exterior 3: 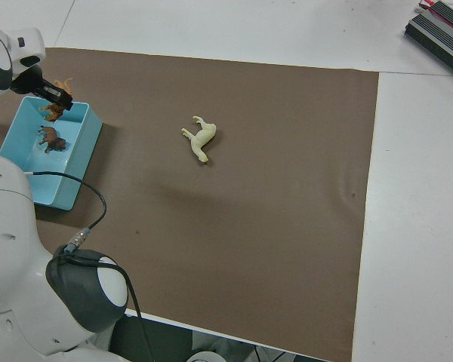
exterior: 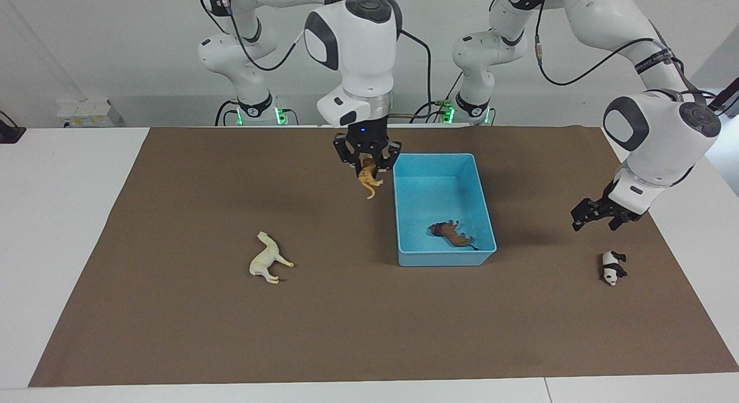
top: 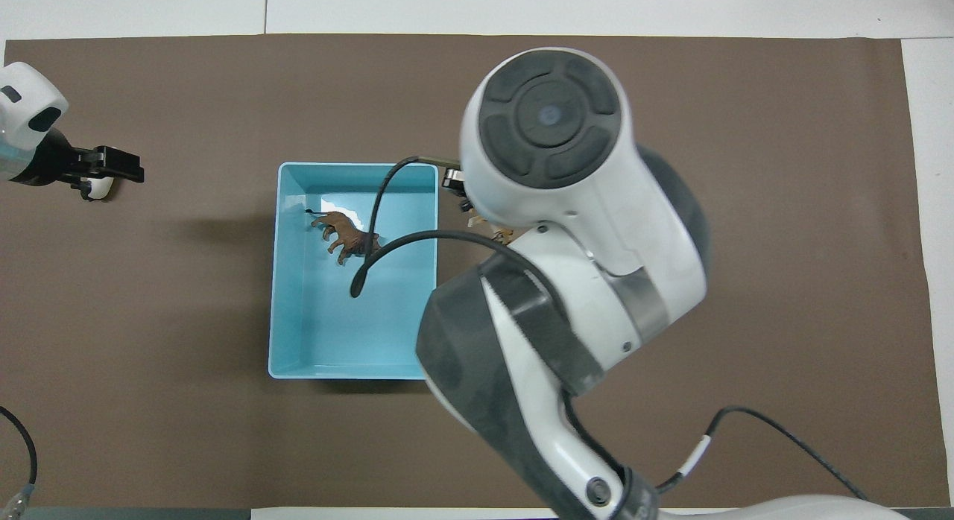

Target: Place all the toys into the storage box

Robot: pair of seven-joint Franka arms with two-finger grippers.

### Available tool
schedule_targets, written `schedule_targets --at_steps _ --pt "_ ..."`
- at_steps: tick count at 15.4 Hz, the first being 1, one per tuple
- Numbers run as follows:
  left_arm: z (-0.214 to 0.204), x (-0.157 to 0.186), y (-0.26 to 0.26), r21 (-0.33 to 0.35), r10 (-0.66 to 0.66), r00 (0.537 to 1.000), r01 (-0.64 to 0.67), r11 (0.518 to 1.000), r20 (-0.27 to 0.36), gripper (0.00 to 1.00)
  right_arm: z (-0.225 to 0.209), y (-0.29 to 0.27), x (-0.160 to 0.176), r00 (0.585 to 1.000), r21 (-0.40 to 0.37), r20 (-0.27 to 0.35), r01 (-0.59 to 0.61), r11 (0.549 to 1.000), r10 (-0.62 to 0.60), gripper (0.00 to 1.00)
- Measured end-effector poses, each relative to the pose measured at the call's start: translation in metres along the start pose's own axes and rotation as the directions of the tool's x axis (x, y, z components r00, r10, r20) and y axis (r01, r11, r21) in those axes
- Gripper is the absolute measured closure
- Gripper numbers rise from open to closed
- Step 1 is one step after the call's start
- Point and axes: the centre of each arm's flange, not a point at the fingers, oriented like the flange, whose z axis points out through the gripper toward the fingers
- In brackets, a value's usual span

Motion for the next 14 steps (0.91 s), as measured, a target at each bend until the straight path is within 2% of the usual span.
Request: schedule_targets --at_steps 5,9,10,14 --pt "0.046 0.017 -0.040 -0.005 0.090 0.996 -0.089 0.996 0.011 0.04 0.032 -0.072 -0.028 0.999 0.069 -0.036 -0.020 0.997 0.022 0.66" --pt "0.076 0.021 -0.065 0.059 0.165 0.986 -0.166 0.984 0.018 0.04 0.096 -0.123 -0.058 0.999 0.103 -0.050 0.020 0.995 -0.015 0.65" --pt "0.076 0.023 -0.074 0.067 0.185 0.983 -0.185 0.980 0.015 0.03 0.106 -0.126 -0.059 0.999 0.098 -0.046 0.012 0.995 -0.007 0.59" --pt "0.081 0.029 -0.088 0.096 0.218 0.976 -0.218 0.971 0.001 0.03 0.105 -0.119 -0.057 0.999 0.045 -0.021 -0.035 0.998 0.036 0.21"
